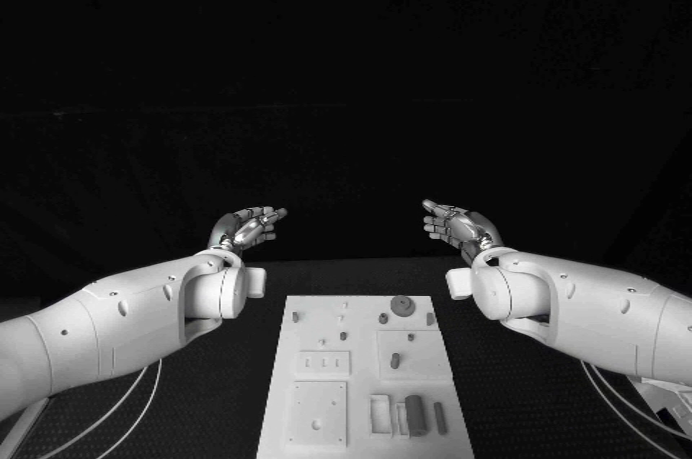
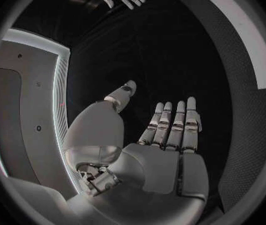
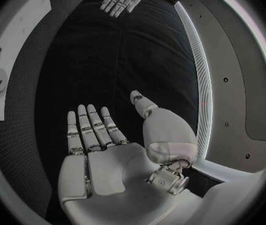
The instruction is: Assemble the parts on the task board
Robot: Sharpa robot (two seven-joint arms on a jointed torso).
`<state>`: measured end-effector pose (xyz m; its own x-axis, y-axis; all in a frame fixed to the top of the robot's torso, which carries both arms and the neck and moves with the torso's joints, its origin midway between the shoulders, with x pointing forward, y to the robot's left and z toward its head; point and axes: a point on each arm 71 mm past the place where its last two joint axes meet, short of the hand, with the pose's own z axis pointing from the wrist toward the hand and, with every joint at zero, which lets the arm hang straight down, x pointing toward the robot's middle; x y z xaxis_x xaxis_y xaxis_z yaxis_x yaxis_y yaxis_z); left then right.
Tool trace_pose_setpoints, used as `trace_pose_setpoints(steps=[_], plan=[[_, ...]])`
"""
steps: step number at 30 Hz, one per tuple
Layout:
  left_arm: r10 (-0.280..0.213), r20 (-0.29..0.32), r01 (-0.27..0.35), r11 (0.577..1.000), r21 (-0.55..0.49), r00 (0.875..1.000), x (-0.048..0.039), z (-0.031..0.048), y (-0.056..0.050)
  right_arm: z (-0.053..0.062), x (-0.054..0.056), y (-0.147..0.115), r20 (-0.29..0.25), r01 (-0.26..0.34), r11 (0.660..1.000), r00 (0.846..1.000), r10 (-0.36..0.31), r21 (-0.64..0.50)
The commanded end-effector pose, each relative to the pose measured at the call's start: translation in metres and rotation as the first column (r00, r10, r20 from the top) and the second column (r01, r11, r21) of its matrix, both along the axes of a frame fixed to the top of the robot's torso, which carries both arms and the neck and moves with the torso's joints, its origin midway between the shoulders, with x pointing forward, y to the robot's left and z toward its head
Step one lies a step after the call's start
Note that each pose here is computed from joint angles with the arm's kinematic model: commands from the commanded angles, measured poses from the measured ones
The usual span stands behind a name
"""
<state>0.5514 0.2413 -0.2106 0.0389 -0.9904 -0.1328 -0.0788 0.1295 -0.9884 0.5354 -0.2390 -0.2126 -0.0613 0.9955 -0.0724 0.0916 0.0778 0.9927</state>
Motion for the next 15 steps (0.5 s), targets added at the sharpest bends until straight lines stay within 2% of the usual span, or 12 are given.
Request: trace_pose_setpoints(steps=[1, 6, 12, 13, 15], plan=[[-0.089, -0.111, 0.086, 0.996, -0.034, 0.99, 0.0121, 0.0004, 0.001, -0.001, 0.009, 0.003, -0.117, -0.176, 0.984, 0.977, 0.179, 0.028], [-0.088, -0.135, 0.087, 0.996, -0.012, 0.987, 0.0268, 0.0102, 0.011, 0.006, 0.022, -0.008, -0.16, -0.218, 0.976, 0.963, 0.216, 0.007], [-0.087, -0.142, 0.087, 0.996, -0.006, 0.986, 0.0308, 0.0133, 0.014, 0.01, 0.028, -0.012, -0.178, -0.234, 0.972, 0.957, 0.23, -0.002], [-0.169, -0.141, 0.173, 0.985, 0.016, 0.976, 0.0257, 0.0074, 0.013, 0.012, 0.042, -0.02, -0.051, -0.264, 0.697, 0.949, 0.311, -0.667], [-0.177, -0.131, 0.183, 0.983, 0.032, 0.975, 0.0242, 0.0082, 0.013, 0.013, 0.042, -0.019, -0.039, -0.25, 0.629, 0.943, 0.329, -0.736]])
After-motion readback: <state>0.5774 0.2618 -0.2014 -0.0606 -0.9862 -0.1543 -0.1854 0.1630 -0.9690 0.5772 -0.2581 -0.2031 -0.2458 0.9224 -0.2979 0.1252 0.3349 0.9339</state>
